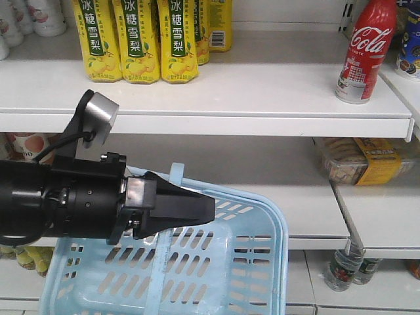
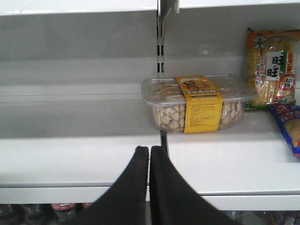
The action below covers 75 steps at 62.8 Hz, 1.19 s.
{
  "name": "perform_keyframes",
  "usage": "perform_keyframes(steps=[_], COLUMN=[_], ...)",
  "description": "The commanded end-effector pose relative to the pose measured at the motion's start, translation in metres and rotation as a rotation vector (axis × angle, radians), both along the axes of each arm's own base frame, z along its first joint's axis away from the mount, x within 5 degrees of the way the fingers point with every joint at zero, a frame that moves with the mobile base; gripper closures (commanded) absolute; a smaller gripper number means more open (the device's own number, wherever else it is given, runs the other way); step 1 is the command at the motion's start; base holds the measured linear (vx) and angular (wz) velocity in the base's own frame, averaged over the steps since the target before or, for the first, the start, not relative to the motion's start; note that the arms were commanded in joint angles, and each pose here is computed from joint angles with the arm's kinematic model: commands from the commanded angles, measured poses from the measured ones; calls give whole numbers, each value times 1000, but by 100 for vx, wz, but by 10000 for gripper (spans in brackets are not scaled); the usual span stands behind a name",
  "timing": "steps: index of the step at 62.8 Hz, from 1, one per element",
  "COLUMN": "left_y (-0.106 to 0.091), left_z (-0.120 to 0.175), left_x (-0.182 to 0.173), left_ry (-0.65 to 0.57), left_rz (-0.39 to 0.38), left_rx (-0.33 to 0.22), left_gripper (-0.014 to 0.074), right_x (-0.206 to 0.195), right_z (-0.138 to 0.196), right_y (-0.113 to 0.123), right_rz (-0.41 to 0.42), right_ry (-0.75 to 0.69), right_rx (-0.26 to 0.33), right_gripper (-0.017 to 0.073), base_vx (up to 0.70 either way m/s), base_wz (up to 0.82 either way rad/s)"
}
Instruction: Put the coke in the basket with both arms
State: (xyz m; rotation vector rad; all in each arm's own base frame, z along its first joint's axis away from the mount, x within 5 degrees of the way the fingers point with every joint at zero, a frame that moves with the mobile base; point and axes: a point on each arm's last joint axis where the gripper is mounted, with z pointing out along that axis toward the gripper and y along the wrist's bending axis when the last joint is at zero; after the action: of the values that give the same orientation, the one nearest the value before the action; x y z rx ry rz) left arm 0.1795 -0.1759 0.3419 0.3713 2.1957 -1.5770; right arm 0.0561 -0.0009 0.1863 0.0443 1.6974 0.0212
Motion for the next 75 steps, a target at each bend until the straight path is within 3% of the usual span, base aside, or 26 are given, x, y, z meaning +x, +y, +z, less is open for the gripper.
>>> perform_keyframes(steps=[1,75], left_y=[0,0], left_z=[21,21], left_x=[-6,-6], left_ry=[-16,-16], left_rz=[-3,-3], left_rx=[-95,-95], left_gripper=[600,600], right_x=[0,0], right_z=[5,5], right_y=[0,0], right_rz=[-2,-2], right_ry=[-76,-77], right_rx=[-18,-18], right_gripper=[565,565], base_vx=[7,4], base_wz=[-1,-1])
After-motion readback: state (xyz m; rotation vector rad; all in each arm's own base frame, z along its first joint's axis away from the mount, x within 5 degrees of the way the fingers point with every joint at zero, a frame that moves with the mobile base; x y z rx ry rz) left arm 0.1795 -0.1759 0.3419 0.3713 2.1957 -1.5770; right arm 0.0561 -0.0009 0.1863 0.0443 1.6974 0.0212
